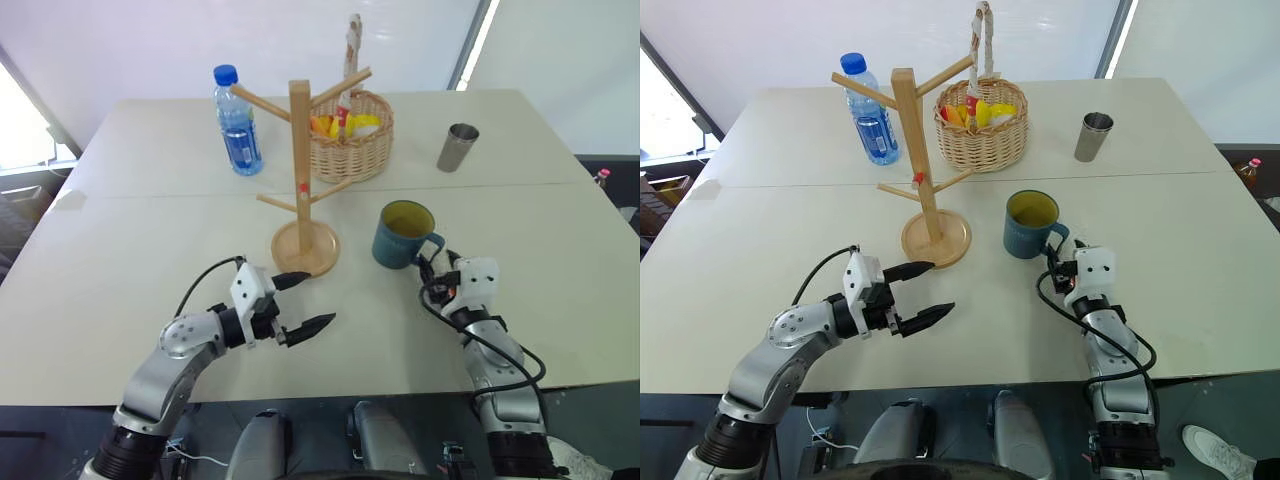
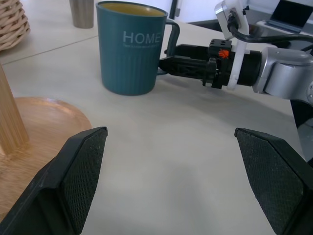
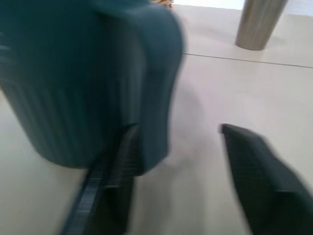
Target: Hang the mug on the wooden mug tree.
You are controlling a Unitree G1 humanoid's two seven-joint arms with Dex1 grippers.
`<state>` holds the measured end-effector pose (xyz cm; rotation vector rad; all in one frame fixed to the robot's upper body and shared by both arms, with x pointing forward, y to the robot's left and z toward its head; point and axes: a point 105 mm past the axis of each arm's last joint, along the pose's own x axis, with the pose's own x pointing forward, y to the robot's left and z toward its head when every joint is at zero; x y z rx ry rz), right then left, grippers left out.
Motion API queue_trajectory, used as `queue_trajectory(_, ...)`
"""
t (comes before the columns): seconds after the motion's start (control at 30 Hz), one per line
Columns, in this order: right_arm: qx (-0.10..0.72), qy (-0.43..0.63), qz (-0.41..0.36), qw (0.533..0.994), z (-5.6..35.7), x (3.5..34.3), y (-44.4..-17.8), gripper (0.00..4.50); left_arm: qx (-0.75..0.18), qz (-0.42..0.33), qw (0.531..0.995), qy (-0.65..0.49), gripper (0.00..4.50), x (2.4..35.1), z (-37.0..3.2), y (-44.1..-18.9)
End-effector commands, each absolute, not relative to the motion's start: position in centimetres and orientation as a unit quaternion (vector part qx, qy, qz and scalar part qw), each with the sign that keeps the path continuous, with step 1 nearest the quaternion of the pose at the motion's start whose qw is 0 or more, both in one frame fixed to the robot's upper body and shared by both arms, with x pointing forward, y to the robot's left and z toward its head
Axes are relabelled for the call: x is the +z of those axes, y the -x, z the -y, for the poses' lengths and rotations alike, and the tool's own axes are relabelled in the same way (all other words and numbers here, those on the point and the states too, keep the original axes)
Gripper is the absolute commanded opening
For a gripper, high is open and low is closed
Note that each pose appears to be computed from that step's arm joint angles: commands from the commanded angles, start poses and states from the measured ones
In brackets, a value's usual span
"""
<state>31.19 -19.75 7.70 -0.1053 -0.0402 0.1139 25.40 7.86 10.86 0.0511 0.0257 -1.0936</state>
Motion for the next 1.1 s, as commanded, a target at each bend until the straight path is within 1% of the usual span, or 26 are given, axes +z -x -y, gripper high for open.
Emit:
queue_trajectory(0.03,0.076,0.042,0.045,0.995,18.9,8.9,-31.2,0.41,-0.519,0.002,0.854,-0.036,4.50,11.4,-8.1,-25.3)
queue_trajectory(0.07,0.079,0.044,0.047,0.995,18.8,9.0,-31.2,0.03,-0.517,0.002,0.855,-0.037,4.50,11.4,-8.2,-25.3)
queue_trajectory(0.17,0.093,0.065,0.058,0.992,18.4,9.5,-31.1,0.03,-0.510,-0.001,0.859,-0.041,4.50,11.2,-8.6,-25.5)
queue_trajectory(0.27,0.121,0.122,0.072,0.983,17.6,10.7,-30.9,0.03,-0.492,-0.001,0.869,-0.051,4.50,11.0,-9.6,-25.9)
queue_trajectory(0.33,0.170,0.218,0.088,0.957,16.2,12.1,-30.6,0.03,-0.473,0.008,0.880,-0.050,4.50,11.4,-10.6,-26.4)
queue_trajectory(0.4,0.224,0.307,0.113,0.918,14.6,13.8,-30.1,0.03,-0.441,0.032,0.895,-0.059,4.50,12.3,-12.0,-27.1)
queue_trajectory(0.47,0.262,0.357,0.136,0.886,13.1,15.4,-29.6,0.03,-0.415,0.058,0.906,-0.060,4.50,13.0,-13.3,-27.7)
queue_trajectory(0.53,0.301,0.397,0.160,0.852,11.4,17.2,-29.0,0.03,-0.402,0.059,0.912,-0.058,4.50,13.2,-14.5,-28.2)
queue_trajectory(0.63,0.326,0.397,0.194,0.836,8.8,20.4,-28.3,0.03,-0.397,0.055,0.914,-0.070,4.50,13.3,-15.5,-28.6)
queue_trajectory(0.73,0.343,0.357,0.210,0.843,6.3,23.1,-27.5,0.03,-0.392,0.054,0.915,-0.077,4.50,13.4,-16.3,-28.8)
queue_trajectory(0.8,0.322,0.361,0.207,0.850,5.6,24.3,-27.7,0.03,-0.386,0.056,0.918,-0.079,4.50,13.4,-16.8,-29.0)
queue_trajectory(0.87,0.309,0.363,0.204,0.855,5.2,25.1,-27.9,0.03,-0.381,0.058,0.919,-0.080,4.50,13.5,-17.2,-29.1)
queue_trajectory(1.1,0.337,0.342,0.177,0.859,4.1,25.7,-27.7,0.03,-0.379,0.056,0.920,-0.084,4.50,13.5,-17.8,-29.4)
